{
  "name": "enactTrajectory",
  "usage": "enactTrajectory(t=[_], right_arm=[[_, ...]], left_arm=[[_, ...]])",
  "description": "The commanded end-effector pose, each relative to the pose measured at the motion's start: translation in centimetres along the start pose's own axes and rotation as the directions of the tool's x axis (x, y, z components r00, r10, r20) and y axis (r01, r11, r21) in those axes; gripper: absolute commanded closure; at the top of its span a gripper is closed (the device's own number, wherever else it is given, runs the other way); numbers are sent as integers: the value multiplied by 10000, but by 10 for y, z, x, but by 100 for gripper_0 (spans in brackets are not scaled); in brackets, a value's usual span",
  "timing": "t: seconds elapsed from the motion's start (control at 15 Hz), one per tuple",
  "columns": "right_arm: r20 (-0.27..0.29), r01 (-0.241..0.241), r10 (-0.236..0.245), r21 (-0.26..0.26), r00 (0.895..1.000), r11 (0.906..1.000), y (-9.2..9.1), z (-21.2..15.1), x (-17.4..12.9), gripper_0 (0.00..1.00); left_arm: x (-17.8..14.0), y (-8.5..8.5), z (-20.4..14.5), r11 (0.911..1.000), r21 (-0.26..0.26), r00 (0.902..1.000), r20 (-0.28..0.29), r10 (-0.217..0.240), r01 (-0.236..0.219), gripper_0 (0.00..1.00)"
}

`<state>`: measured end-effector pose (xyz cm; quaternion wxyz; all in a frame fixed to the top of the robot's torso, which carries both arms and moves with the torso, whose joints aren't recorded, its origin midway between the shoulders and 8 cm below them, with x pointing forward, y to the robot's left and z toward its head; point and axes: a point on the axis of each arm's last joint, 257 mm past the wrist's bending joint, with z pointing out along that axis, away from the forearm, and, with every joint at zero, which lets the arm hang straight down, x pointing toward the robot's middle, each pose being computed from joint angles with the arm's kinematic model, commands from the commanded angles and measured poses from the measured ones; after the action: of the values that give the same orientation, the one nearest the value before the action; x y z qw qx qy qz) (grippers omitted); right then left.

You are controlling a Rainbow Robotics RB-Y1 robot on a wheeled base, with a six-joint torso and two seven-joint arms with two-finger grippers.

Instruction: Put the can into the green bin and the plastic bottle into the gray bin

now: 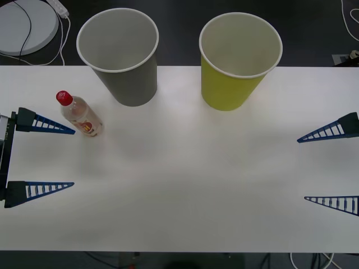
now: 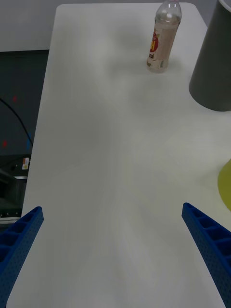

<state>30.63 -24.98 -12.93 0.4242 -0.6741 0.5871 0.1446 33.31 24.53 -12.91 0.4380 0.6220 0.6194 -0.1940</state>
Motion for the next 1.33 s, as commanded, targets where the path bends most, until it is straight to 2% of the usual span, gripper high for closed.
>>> enactTrajectory(t=[0.07,0.13,0.2,0.47,0.6,0.67,0.8,0.87,0.93,1.0,1.07,1.33], right_arm=[[0,0,0,0,10000,10000,0,0,0,0],[0,0,0,0,10000,10000,0,0,0,0],[0,0,0,0,10000,10000,0,0,0,0],[0,0,0,0,10000,10000,0,0,0,0],[0,0,0,0,10000,10000,0,0,0,0],[0,0,0,0,10000,10000,0,0,0,0],[0,0,0,0,10000,10000,0,0,0,0],[0,0,0,0,10000,10000,0,0,0,0],[0,0,0,0,10000,10000,0,0,0,0],[0,0,0,0,10000,10000,0,0,0,0],[0,0,0,0,10000,10000,0,0,0,0],[0,0,0,0,10000,10000,0,0,0,0]], left_arm=[[0,0,0,10000,0,10000,0,0,0,0],[0,0,0,10000,0,10000,0,0,0,0],[6,-3,1,9998,43,9998,-56,-188,188,0],[11,1,-6,9999,98,9990,-436,-113,117,0],[17,7,-14,9963,-172,9964,-112,-846,844,0],[20,9,-15,9944,-281,9948,28,-1022,1022,0],[30,15,-21,9857,-640,9877,256,-1543,1557,0],[35,19,-23,9785,-861,9819,410,-1847,1876,0],[44,24,-27,9671,-1199,9741,563,-2190,2244,0],[52,29,-31,9597,-1476,9708,567,-2331,2390,0],[59,32,-35,9545,-1715,9697,588,-2372,2438,0],[96,43,-58,9377,-2835,9792,296,-2008,2009,0]])
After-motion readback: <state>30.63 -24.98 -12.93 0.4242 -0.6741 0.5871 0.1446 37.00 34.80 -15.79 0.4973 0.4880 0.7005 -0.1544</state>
